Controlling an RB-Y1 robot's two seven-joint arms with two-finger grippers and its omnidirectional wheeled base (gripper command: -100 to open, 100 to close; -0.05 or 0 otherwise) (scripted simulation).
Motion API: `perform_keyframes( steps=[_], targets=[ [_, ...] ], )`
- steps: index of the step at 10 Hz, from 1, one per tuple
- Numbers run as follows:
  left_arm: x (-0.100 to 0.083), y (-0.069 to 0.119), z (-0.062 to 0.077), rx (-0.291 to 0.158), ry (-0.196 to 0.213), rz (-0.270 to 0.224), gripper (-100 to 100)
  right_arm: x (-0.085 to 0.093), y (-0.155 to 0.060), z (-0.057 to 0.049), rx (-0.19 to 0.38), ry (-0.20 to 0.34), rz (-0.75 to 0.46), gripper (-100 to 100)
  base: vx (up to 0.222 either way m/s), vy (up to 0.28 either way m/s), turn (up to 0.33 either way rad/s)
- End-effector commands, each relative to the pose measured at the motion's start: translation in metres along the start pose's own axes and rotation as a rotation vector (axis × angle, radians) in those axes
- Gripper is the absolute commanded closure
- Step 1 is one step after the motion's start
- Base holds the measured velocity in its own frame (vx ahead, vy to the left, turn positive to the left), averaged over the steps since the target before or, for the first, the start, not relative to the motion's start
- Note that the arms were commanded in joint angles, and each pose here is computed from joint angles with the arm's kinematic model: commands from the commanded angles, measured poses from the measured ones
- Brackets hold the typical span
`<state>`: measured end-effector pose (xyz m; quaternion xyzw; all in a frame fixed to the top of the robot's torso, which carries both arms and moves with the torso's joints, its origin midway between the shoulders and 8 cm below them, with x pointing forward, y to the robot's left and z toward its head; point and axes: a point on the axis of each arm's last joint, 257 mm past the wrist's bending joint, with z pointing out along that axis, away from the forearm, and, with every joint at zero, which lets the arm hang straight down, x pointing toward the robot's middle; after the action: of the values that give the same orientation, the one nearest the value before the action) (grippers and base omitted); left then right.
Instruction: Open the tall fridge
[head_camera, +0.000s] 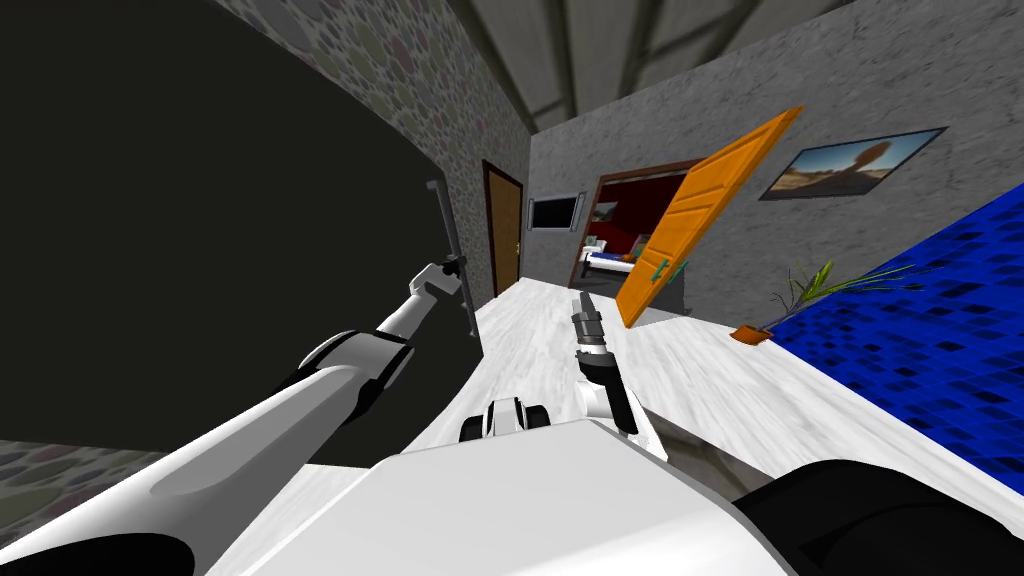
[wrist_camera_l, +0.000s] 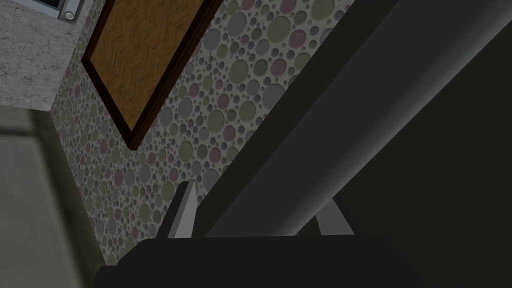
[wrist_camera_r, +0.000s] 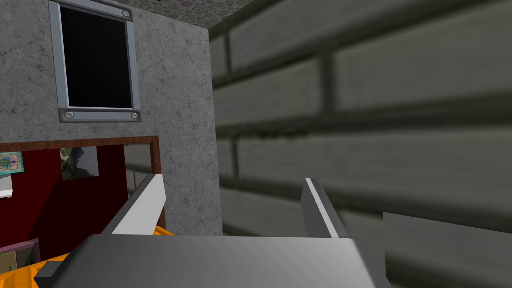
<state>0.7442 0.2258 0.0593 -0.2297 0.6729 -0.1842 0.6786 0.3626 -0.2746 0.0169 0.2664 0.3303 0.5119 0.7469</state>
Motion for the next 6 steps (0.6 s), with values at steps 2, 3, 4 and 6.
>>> perform_keyframes(
  steps=[2, 3, 4, 6],
  targets=[
    [-0.001, 0.007, 0.005, -0.019, 0.001, 0.000, 100, 0.000, 0.000, 0.000, 0.000, 0.000, 0.000, 0, 0.015, -0.005, -0.002],
    [0.015, -0.019, 0.002, 0.023, 0.031, -0.003, 100, 0.000, 0.000, 0.000, 0.000, 0.000, 0.000, 0, -0.157, 0.084, -0.101],
    [0.015, -0.019, 0.002, 0.023, 0.031, -0.003, 100, 0.000, 0.000, 0.000, 0.000, 0.000, 0.000, 0, -0.206, 0.105, -0.147],
    [0.031, -0.047, -0.003, 0.066, 0.060, -0.006, 100, 0.000, 0.000, 0.000, 0.000, 0.000, 0.000, 0, -0.191, 0.079, -0.082]
  ],
)
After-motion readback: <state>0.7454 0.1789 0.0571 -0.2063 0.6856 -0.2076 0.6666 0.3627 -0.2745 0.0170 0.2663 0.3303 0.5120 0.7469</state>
